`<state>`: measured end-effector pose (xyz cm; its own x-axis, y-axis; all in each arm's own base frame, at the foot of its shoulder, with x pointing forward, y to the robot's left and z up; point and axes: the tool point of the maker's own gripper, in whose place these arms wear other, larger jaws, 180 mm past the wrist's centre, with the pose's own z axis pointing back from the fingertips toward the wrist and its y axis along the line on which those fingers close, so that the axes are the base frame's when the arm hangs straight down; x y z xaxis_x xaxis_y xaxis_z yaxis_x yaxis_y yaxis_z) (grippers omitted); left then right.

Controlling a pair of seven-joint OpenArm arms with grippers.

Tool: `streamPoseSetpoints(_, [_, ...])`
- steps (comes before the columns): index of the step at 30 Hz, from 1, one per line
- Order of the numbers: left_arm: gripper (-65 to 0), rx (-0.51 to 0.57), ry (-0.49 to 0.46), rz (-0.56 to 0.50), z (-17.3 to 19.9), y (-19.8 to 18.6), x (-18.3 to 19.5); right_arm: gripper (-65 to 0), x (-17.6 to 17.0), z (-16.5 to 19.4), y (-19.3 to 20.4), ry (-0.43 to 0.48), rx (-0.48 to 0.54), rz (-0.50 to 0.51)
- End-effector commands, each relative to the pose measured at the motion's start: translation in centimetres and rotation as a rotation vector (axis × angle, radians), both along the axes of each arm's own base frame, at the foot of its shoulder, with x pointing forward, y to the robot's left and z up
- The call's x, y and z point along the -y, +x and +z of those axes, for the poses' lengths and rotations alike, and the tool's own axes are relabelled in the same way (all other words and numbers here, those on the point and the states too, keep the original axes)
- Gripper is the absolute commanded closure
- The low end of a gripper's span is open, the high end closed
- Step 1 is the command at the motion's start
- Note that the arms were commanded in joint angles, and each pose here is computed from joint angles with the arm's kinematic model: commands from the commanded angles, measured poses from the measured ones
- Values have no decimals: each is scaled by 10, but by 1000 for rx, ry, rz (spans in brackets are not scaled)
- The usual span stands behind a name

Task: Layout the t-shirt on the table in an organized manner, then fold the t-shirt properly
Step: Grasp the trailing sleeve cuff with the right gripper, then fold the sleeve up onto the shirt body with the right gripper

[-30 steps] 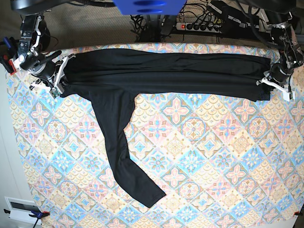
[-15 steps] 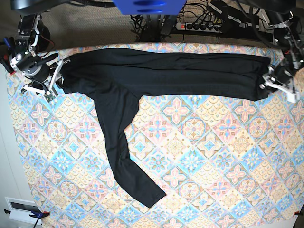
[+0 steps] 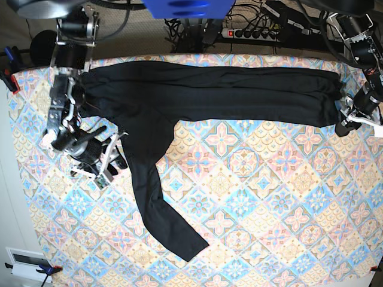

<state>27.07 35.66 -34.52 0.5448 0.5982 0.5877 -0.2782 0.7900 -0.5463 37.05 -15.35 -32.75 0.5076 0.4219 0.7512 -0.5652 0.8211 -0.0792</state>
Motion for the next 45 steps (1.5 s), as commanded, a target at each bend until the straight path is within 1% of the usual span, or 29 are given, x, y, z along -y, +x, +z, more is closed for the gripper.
streamPoseSetpoints(1, [-219,45,26,-1,16,7,-7,-178,8,20,20,9,63,-13])
streamPoseSetpoints(3, [-219,45,26,-1,16,7,-7,-185,0,11,34,43,40,2])
streamPoseSetpoints(8, [-219,40,25,-1,15,6,-7,-265,-15,-13,58,111,-30,26])
streamPoseSetpoints(10, [-219,37,27,-1,14,5,-7,-282,-18,-20,66,135,-50,24])
streamPoseSetpoints(14, [-219,36,28,-3,14,5,-7,-282,-16,-28,77,195,-61,-7])
streamPoseSetpoints(18, [-219,35,27,-4,13,5,-7,-282,-12,-50,73,248,-102,-47])
streamPoseSetpoints(23, [-219,35,27,-4,13,5,-7,-282,-9,-71,65,285,-148,-84])
streamPoseSetpoints(27, [-219,35,27,-4,13,5,-7,-281,-8,-74,64,295,-150,-91])
streamPoseSetpoints(28, [-219,35,27,-4,13,5,-7,-274,-8,-74,64,294,-152,-91])
streamPoseSetpoints(30, [-219,35,27,-4,13,5,-7,-229,-9,-76,62,291,-158,-90])
streamPoseSetpoints(31, [-219,35,27,-4,13,5,-7,-191,-9,-76,62,291,-156,-89])
streamPoseSetpoints(33, [-219,34,28,-4,13,4,-7,-89,-9,-76,62,289,-155,-87])
streamPoseSetpoints(35, [-219,34,28,-4,13,4,-7,0,-12,-67,65,287,-129,-74])
streamPoseSetpoints(37, [-219,33,28,-3,13,4,-7,-9,-15,-70,55,268,-134,-54])
streamPoseSetpoints(39, [-219,30,27,-2,12,4,-7,0,-21,-65,44,234,-121,-18])
streamPoseSetpoints(41, [-219,28,27,-2,11,3,-7,0,-31,-46,36,202,-67,34])
streamPoseSetpoints(45, [-217,28,19,0,10,3,-5,0,-56,-6,14,196,19,128])
